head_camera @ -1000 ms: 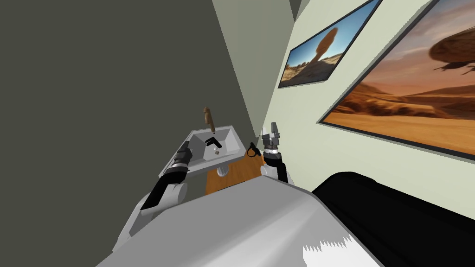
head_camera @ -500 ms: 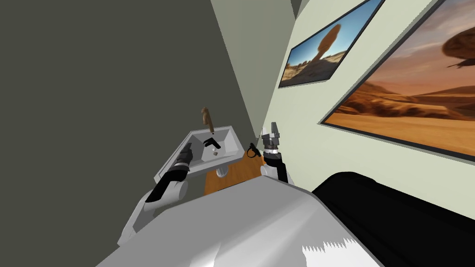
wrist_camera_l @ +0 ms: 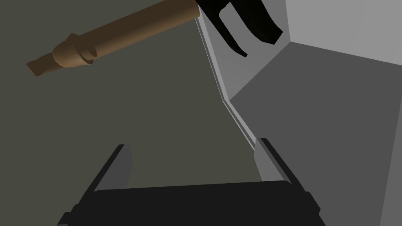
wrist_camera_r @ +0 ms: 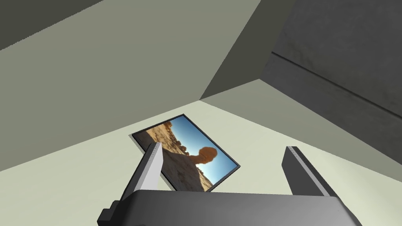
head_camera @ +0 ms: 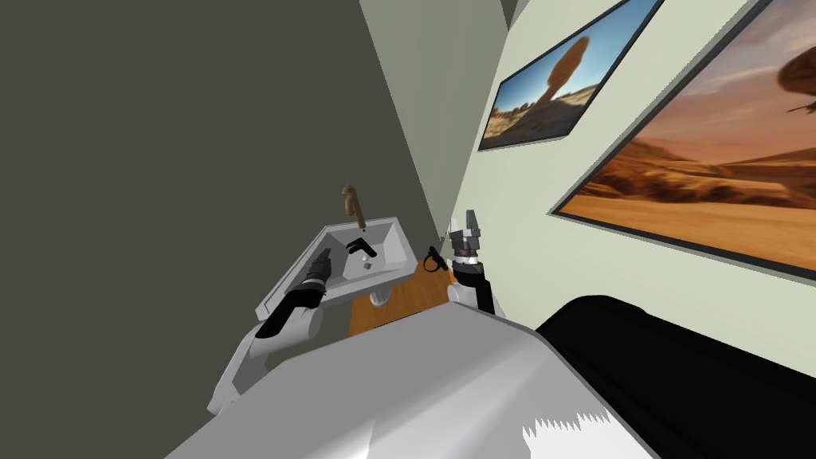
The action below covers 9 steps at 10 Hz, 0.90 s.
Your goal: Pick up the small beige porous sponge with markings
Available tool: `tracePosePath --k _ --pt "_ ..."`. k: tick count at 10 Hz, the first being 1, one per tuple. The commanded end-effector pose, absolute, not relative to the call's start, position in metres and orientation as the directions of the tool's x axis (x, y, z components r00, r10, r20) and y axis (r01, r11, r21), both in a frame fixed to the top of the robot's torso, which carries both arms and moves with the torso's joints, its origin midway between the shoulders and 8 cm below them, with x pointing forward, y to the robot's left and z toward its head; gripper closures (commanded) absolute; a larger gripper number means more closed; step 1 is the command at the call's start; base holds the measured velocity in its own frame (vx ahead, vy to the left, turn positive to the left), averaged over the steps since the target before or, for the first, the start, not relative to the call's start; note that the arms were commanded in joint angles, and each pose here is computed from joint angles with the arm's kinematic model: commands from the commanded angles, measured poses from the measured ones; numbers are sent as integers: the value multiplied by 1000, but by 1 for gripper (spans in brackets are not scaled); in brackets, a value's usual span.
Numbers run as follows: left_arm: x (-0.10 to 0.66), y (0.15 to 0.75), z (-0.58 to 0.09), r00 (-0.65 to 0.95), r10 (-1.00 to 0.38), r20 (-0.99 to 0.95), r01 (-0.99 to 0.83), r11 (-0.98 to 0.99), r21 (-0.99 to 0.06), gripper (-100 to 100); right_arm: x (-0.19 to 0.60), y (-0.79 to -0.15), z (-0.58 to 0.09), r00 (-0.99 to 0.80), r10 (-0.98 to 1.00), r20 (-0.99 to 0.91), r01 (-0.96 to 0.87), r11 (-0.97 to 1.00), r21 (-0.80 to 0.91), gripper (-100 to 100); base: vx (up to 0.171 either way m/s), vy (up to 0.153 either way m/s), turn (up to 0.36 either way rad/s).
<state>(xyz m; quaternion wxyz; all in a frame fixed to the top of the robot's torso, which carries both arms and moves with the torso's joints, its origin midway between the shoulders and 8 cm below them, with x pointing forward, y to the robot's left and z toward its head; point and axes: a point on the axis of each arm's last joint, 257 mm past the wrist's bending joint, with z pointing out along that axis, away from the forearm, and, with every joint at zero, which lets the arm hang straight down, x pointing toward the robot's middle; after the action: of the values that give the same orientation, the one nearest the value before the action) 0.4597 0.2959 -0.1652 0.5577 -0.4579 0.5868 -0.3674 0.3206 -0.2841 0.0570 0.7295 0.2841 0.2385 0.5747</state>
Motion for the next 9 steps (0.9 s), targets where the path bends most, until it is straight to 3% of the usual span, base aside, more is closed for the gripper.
tracePosePath --k 1,9 --pt "461 302 -179 39 -944 -327 -180 315 -932 -100 321 -284 57 226 974 -21 -703 178 689 0 24 -44 0" --pt "464 321 -223 36 -941 -337 -356 303 -884 -100 321 -284 57 226 974 -21 -703 178 689 0 27 -50 -6"
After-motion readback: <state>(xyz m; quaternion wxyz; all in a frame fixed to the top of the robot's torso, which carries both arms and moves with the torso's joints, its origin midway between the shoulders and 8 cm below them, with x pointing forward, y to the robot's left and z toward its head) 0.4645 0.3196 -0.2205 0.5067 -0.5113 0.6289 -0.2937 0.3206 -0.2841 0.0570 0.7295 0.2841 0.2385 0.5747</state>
